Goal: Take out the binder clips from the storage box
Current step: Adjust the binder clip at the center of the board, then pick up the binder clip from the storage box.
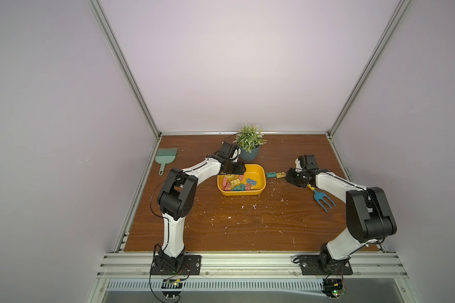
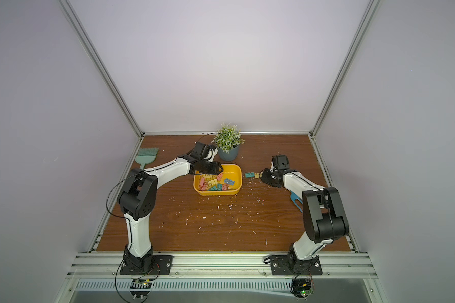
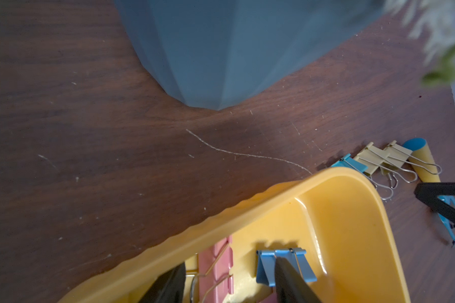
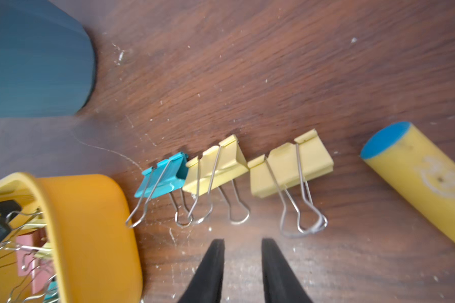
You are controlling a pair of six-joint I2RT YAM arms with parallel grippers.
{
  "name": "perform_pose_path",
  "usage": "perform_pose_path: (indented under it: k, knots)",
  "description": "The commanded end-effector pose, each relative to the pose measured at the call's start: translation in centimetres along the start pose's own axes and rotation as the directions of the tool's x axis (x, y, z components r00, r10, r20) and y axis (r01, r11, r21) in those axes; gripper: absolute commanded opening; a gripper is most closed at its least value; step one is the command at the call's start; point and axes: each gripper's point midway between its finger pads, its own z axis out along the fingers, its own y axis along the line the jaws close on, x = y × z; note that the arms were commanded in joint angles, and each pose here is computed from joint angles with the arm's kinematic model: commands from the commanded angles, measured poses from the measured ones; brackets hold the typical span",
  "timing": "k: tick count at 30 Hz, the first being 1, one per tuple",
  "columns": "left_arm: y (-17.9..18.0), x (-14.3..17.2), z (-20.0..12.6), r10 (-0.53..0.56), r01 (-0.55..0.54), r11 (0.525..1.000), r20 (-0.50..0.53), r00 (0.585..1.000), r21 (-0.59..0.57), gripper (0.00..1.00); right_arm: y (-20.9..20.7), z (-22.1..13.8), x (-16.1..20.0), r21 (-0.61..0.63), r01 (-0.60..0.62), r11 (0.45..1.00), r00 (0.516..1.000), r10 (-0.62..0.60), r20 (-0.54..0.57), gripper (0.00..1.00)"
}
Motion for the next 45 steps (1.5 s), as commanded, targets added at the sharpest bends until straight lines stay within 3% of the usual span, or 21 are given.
perform_pose_path:
  k: [1, 12, 21, 36, 45]
  knots:
    - [-0.1, -0.1, 0.1, 0.011, -0.011, 1.000, -0.017, 1.000, 0.014, 0.58, 0.8, 0.2, -1.8, 0.000, 0.027, 1.000, 0.999, -0.027, 0.031, 0.31]
    - [-0.3, 0.0, 0.0, 0.017, -0.017, 1.000, -0.023, 1.000, 0.024, 0.57, 1.2, 1.3, -3.7, 0.010, 0.032, 0.999, 0.997, -0.033, 0.064, 0.31]
    - [-0.5, 0.0, 0.0, 0.025, -0.025, 0.999, -0.024, 0.999, 0.033, 0.57, 2.3, -1.0, -2.1, -0.087, 0.033, 0.996, 0.997, -0.027, 0.068, 0.32]
    - [0.7, 0.2, 0.4, 0.059, -0.062, 0.998, -0.073, 0.996, -0.033, 0.50, 2.6, -5.0, -2.3, -0.098, 0.061, 0.993, 0.989, -0.047, 0.141, 0.33]
    - [0.9, 0.8, 0.4, 0.059, -0.062, 0.997, -0.091, 0.994, -0.039, 0.43, 2.6, -5.6, -2.6, -0.094, 0.063, 0.994, 0.985, -0.047, 0.164, 0.33]
